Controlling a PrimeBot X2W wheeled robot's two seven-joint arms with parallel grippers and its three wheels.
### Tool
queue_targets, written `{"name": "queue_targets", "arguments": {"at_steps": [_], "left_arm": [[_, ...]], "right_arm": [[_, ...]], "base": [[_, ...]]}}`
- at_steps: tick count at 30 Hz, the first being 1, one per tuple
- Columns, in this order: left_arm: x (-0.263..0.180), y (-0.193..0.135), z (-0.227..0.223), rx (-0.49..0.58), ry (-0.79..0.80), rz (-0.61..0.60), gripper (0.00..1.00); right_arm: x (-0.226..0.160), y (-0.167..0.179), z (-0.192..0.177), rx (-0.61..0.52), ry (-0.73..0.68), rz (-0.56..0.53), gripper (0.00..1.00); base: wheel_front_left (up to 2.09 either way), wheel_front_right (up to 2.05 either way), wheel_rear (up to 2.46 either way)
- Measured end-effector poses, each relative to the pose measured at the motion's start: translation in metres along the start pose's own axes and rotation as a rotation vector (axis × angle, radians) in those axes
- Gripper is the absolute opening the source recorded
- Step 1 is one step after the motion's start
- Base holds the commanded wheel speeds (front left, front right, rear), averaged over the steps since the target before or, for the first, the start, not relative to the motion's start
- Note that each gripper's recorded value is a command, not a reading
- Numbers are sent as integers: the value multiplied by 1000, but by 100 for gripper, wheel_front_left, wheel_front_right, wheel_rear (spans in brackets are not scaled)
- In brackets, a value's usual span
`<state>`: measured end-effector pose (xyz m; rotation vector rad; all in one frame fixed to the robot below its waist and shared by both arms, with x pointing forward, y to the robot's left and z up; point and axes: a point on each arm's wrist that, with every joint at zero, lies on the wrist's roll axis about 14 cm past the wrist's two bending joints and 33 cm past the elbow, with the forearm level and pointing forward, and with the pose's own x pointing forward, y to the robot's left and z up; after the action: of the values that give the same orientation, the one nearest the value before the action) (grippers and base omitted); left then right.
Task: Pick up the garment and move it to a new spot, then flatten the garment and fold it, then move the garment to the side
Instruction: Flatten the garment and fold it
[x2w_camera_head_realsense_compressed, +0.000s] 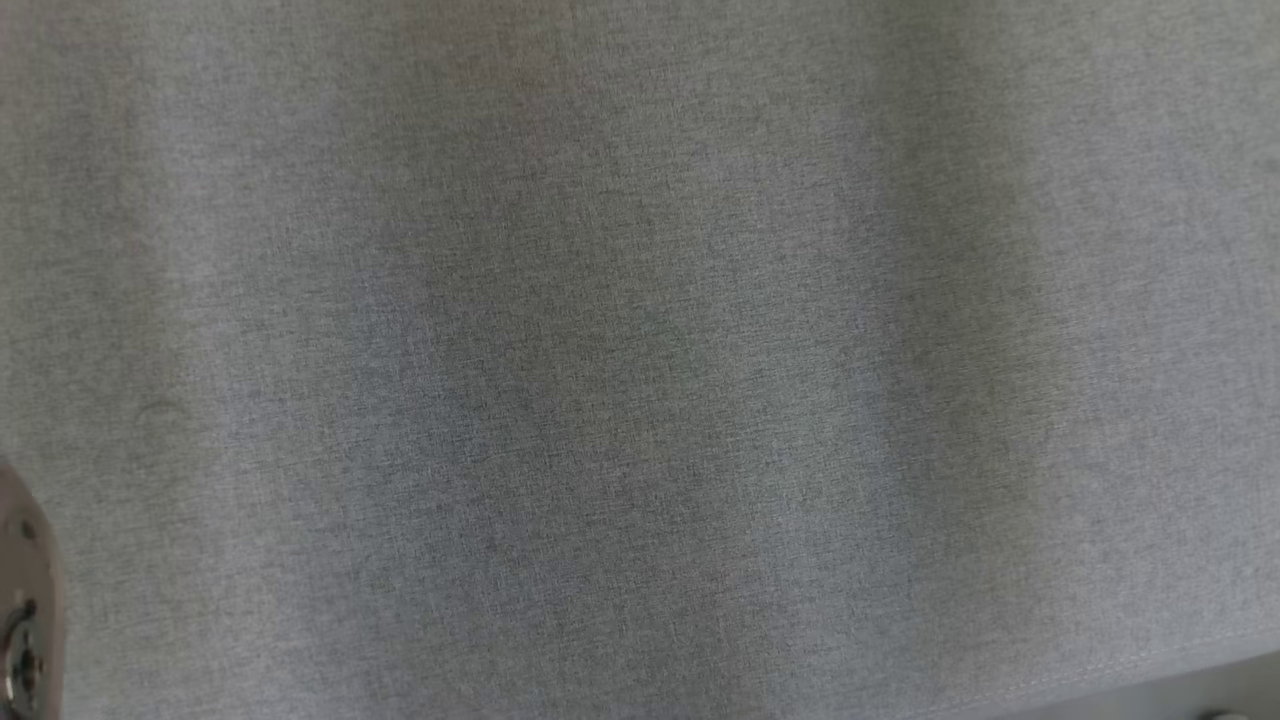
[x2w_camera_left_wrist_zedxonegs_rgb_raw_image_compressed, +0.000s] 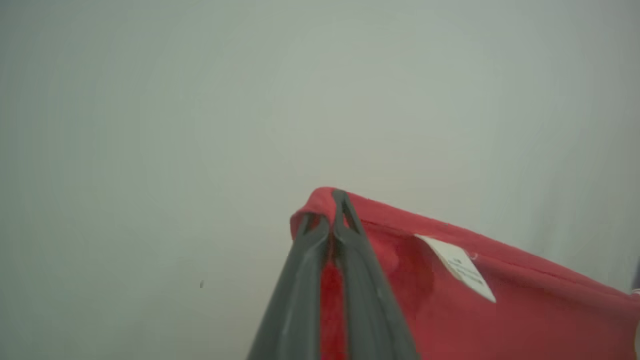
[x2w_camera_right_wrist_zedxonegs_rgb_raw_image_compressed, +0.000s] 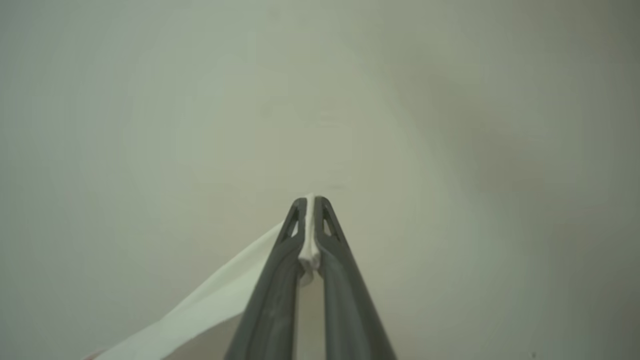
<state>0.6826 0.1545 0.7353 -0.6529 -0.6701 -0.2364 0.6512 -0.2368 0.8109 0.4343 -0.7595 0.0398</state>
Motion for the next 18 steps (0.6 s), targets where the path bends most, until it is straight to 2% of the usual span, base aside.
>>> {"name": "queue_targets", "arguments": {"at_steps": [2,3,7,9,12,18], "left_arm": [[1,-1,-4,-23,-13,-9,0],[-2,2,-12,-28,0,-6,0],[-35,30,-62,-15,125,32,0],[-59,46,-81,0,196,62,0],[-71,47,-82,-13,217,57,0],[-137,40,-85,-82,353,70,0]], "right_arm": [[3,7,5,-29,-33,38,0],[1,7,-4,-36,-18,46,0],[-43,2,-93,-117,212,113,0],[-67,3,-124,-95,317,137,0],[-84,5,-136,-88,383,175,0],[-161,-15,-144,-34,648,185,0]], "base": [[0,0,0],[0,0,0],[0,0,0],[0,0,0],[0,0,0],[0,0,0]]}}
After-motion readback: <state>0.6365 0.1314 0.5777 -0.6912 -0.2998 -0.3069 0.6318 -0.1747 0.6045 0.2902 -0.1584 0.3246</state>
